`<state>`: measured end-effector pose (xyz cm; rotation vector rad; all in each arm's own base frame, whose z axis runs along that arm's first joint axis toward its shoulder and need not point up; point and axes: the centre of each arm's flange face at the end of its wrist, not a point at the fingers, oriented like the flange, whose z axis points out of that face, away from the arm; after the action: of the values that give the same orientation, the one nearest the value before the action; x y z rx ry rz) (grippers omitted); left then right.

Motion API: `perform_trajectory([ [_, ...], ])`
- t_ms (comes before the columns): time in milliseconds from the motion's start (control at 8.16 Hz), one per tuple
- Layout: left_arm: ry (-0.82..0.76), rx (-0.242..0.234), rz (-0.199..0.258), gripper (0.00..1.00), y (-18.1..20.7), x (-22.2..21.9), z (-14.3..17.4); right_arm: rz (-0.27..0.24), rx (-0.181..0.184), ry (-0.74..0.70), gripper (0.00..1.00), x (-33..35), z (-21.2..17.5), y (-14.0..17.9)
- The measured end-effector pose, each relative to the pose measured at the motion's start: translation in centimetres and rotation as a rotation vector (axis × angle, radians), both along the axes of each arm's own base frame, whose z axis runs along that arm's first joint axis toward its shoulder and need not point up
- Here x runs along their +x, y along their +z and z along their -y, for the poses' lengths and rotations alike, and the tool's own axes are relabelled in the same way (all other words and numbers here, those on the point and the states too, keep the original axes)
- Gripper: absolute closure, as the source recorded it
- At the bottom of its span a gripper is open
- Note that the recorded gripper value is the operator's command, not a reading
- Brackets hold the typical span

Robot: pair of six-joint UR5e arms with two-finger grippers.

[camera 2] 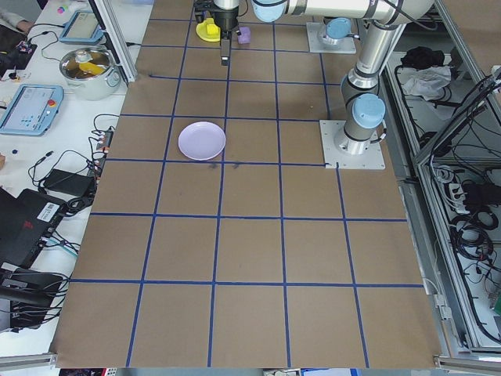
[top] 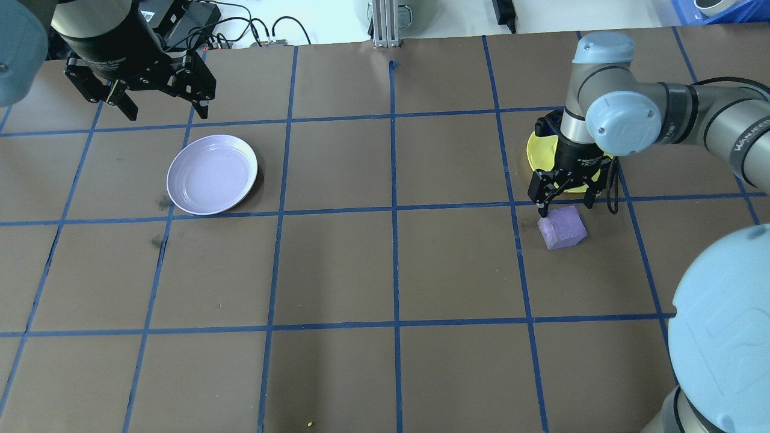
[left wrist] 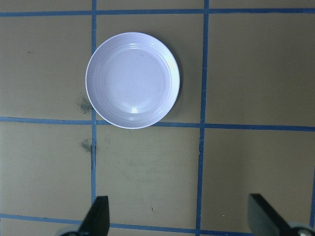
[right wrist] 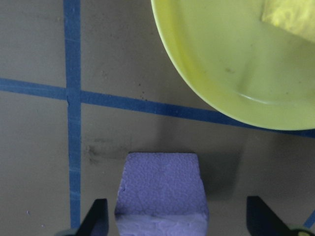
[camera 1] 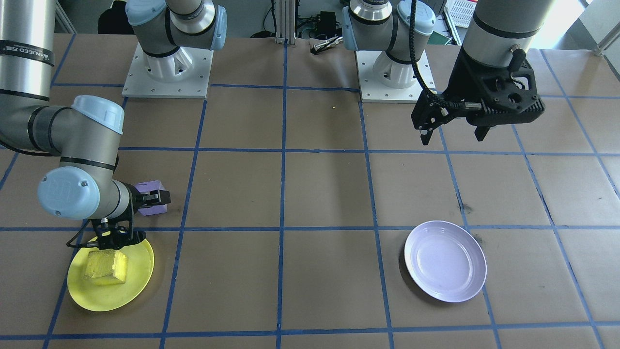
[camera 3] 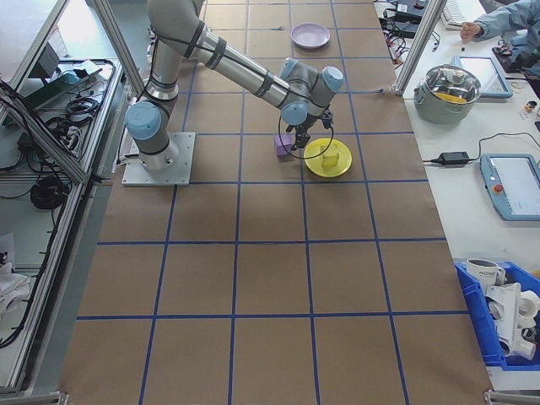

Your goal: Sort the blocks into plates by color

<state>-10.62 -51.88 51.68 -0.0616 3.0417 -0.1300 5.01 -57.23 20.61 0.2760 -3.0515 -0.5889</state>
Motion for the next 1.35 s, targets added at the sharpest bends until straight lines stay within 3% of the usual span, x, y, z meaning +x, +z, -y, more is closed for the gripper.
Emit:
perform_trajectory([
  [245, 0.001, 0.0, 0.0, 0.0, 0.0, 0.0, 0.0, -0.002, 0.044, 0.006, 0.67, 0.2, -1.7, -1.8],
  [368, 0.001, 0.0, 0.0, 0.0, 0.0, 0.0, 0.0, -0.003, 0.047, 0.006, 0.75, 0.2, -2.3, -2.5],
  [735, 0.001, -0.001, 0.0, 0.0, 0.0, 0.1, 0.0, 0.013, 0.003, -0.04, 0.72, 0.7, -2.6, -1.9],
  [981, 0.001, -0.002, 0.001, 0.0, 0.1, 0.1, 0.0, 0.058, -0.045, -0.153, 0.66, 3.9, -2.7, 0.2],
  [1348, 0.001, -0.003, 0.002, 0.0, 0.1, 0.1, 0.1, 0.023, -0.115, -0.214, 0.66, 18.0, -3.8, 3.3],
])
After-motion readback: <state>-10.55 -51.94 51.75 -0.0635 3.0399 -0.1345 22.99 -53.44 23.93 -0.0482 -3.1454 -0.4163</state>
